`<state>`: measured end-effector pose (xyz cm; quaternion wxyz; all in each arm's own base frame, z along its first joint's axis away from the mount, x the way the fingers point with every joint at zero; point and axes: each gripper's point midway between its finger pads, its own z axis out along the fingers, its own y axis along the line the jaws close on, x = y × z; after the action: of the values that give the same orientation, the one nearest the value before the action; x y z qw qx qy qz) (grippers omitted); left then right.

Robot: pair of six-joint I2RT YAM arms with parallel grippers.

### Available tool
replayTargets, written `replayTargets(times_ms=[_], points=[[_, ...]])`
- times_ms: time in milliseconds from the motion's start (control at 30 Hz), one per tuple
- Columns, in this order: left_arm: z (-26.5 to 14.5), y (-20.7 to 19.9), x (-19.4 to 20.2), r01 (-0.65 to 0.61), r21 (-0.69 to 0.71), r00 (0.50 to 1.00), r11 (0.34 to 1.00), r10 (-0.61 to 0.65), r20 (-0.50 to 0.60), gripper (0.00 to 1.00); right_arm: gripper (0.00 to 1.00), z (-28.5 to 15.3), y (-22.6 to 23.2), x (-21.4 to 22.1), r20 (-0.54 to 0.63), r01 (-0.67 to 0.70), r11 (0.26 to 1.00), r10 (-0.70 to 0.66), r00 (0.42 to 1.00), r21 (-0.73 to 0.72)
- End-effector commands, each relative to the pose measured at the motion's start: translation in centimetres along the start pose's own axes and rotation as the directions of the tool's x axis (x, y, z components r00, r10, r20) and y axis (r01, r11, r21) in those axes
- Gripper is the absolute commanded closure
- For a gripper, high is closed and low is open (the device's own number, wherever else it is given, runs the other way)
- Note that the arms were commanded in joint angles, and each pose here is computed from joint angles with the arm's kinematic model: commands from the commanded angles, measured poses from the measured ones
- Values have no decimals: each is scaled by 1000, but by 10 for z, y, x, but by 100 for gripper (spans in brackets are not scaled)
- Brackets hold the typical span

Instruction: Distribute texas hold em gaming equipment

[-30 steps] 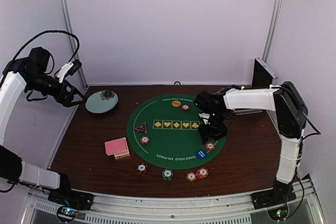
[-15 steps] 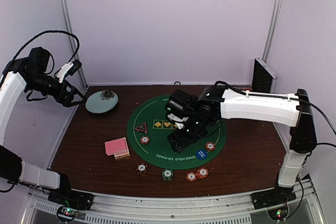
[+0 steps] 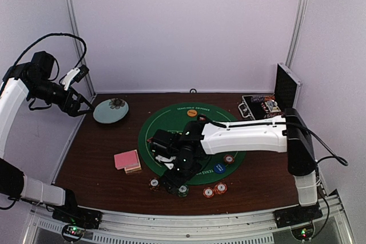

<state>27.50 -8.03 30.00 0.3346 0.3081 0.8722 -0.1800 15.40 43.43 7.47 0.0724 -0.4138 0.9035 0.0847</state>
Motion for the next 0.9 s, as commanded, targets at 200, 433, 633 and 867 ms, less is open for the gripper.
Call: replayTargets(times_ms=[200,433,633,867], points=[[-8,2,-13,-38,-25,998,999,39,45,2,13,18,-1,6,-38,12,1000,-11,999,15],[-7,2,-12,-38,-23,998,999,39,42,2,19,30,-5,14,-66,0,1000,1,998,21],[-7,2,-12,-39,-26,998,999,40,42,2,21,36,-5,18,-75,-6,1000,7,997,17],[-8,3,-12,-42,-32,998,999,43,41,2,27,40,-5,20,-79,-15,1000,16,997,11]])
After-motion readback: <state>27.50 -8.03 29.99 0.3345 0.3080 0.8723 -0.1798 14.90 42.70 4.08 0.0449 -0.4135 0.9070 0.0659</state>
